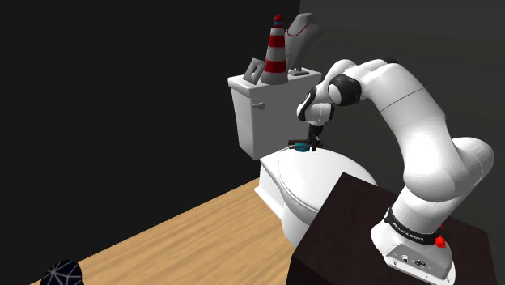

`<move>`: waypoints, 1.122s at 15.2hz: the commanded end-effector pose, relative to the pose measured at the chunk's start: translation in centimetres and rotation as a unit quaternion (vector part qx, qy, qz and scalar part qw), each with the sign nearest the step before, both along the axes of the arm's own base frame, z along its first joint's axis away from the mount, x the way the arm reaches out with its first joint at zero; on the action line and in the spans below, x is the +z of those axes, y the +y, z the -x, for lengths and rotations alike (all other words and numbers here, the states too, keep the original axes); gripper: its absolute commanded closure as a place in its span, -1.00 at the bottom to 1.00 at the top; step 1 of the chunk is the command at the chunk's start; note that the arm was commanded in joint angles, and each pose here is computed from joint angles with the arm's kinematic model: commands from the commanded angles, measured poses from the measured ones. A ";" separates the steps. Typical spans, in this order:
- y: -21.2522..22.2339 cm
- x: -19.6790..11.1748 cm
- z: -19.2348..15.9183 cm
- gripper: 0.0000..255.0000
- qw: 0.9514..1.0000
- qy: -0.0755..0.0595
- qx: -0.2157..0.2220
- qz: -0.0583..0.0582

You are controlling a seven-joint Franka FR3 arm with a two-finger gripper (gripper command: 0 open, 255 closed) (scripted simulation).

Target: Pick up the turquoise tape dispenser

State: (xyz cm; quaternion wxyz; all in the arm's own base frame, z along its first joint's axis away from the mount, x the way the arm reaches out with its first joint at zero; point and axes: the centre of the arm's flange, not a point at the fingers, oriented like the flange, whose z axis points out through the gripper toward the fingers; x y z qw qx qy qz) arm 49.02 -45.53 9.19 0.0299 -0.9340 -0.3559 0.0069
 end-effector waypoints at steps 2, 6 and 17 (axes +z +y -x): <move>0.0 -0.2 0.0 1.00 1.000 0.000 0.000 0.000; 0.0 0.3 0.0 1.00 1.000 0.000 0.000 0.000; 0.0 6.1 0.0 1.00 1.000 0.001 0.000 0.000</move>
